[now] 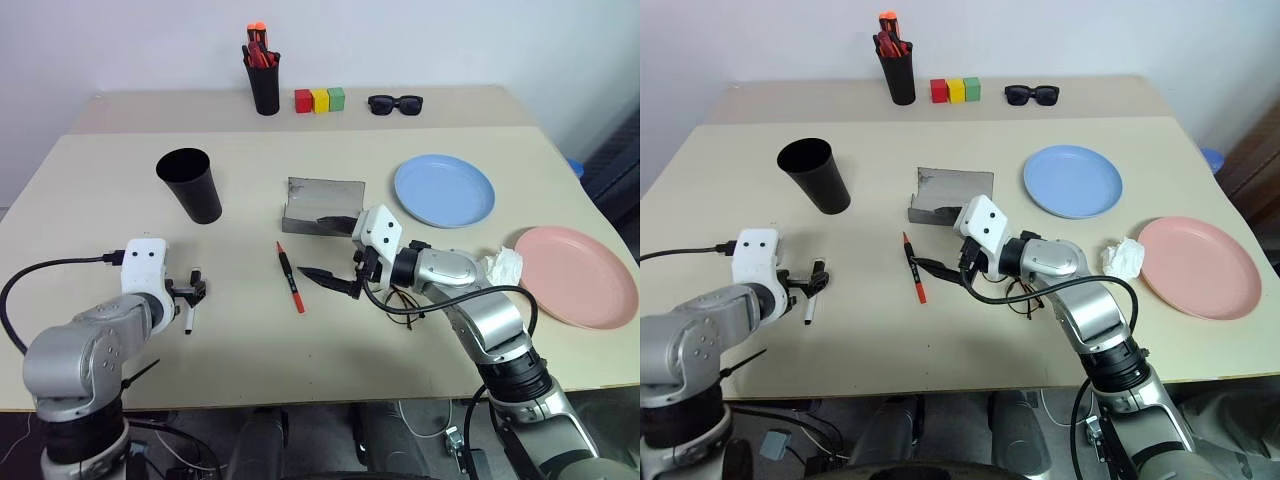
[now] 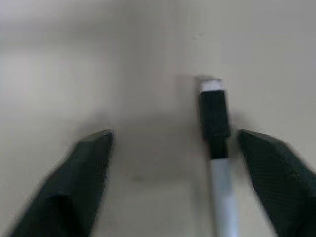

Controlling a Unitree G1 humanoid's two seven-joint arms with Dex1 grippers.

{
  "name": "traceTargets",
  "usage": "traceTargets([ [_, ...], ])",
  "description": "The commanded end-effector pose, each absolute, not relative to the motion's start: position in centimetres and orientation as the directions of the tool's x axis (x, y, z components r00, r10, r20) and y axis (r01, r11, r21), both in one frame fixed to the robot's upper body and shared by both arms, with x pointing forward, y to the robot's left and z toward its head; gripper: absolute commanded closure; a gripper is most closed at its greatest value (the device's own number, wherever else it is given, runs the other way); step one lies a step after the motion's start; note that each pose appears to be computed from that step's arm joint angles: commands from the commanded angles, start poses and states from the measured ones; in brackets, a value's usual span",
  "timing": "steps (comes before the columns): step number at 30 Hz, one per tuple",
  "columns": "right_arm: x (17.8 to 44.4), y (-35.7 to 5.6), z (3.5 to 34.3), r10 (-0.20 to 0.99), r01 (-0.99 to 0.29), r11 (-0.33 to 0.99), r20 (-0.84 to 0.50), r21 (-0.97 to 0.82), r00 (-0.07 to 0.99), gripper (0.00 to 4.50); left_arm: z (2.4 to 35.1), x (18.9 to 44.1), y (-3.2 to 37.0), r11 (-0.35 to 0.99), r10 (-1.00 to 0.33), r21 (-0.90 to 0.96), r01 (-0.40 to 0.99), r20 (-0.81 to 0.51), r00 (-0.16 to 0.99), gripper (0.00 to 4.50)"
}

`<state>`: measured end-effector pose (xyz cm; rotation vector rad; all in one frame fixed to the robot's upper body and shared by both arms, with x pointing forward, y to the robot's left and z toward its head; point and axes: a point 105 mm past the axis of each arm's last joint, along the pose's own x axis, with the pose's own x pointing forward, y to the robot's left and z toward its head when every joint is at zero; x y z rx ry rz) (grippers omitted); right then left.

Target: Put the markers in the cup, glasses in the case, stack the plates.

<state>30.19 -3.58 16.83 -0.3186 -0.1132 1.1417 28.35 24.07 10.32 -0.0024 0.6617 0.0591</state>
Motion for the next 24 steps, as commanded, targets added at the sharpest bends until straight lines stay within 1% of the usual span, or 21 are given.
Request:
traceTargets([
  [1,29.6,-3.3,18.0,0.914,-0.863,0.369,-0.033,-0.345,0.404,0.00,9.4,28.2,25.0,0.995,0.090,0.026,-0.097,-0.655,0.750,2.33],
  [3,29.5,-3.3,18.0,0.912,-0.861,0.373,-0.033,-0.345,0.408,0.00,9.3,28.2,25.0,0.995,0.094,0.030,-0.099,-0.659,0.746,3.39],
  [5,29.5,-3.4,18.0,0.910,-0.860,0.377,-0.034,-0.345,0.412,0.00,9.4,28.4,25.0,0.995,0.091,0.028,-0.097,-0.659,0.747,4.35],
  [6,29.5,-3.4,18.0,0.910,-0.859,0.378,-0.035,-0.346,0.414,0.00,9.6,28.5,25.0,0.995,0.094,0.030,-0.098,-0.653,0.752,4.44],
  [7,29.4,-3.4,18.0,0.910,-0.860,0.377,-0.037,-0.345,0.413,0.00,10.5,29.1,25.1,0.995,0.104,0.050,-0.092,-0.593,0.799,4.44],
  [8,29.4,-3.4,18.3,0.909,-0.856,0.386,-0.018,-0.343,0.417,0.00,12.6,30.0,25.2,0.994,0.102,0.072,-0.078,-0.459,0.883,4.44],
  [9,29.6,-3.3,18.8,0.906,-0.853,0.401,0.010,-0.335,0.423,0.00,14.7,30.6,25.3,0.994,0.099,0.082,-0.077,-0.322,0.942,4.44],
  [10,29.8,-3.2,19.4,0.902,-0.850,0.420,0.041,-0.318,0.430,0.00,16.7,30.8,25.5,0.994,0.092,0.072,-0.079,-0.199,0.976,4.44],
  [11,29.9,-3.1,19.8,0.899,-0.849,0.432,0.063,-0.305,0.434,0.00,18.0,30.8,25.7,0.995,0.087,0.054,-0.081,-0.126,0.988,4.44],
  [13,30.3,-2.7,20.4,0.892,-0.845,0.449,0.101,-0.290,0.440,0.00,20.7,30.2,24.9,0.997,-0.032,-0.062,0.034,0.043,0.999,4.44],
  [16,31.0,-2.0,21.0,0.879,-0.833,0.477,0.135,-0.280,0.457,0.00,23.0,29.6,23.3,0.981,-0.174,-0.056,0.185,0.156,0.972,4.44],
  [18,31.4,-1.5,21.5,0.877,-0.833,0.481,0.162,-0.272,0.453,0.00,24.4,30.1,22.8,0.978,-0.193,-0.037,0.205,0.211,0.958,4.44],
  [19,31.6,-1.2,22.0,0.872,-0.830,0.488,0.182,-0.269,0.454,0.00,25.2,30.6,23.0,0.983,-0.169,-0.027,0.181,0.242,0.955,4.44],
  [21,32.4,-0.4,23.4,0.847,-0.810,0.527,0.241,-0.258,0.474,0.00,26.9,32.4,24.2,0.998,-0.053,-0.006,0.057,0.302,0.952,4.44],
  [22,33.0,-0.1,24.0,0.829,-0.797,0.552,0.266,-0.243,0.492,0.00,27.7,33.3,24.6,1.000,-0.003,0.020,-0.004,0.332,0.943,4.44],
  [24,34.4,0.7,24.8,0.792,-0.764,0.602,0.287,-0.231,0.538,0.00,28.9,35.0,25.0,0.993,0.055,0.074,-0.090,0.386,0.921,4.44],
])
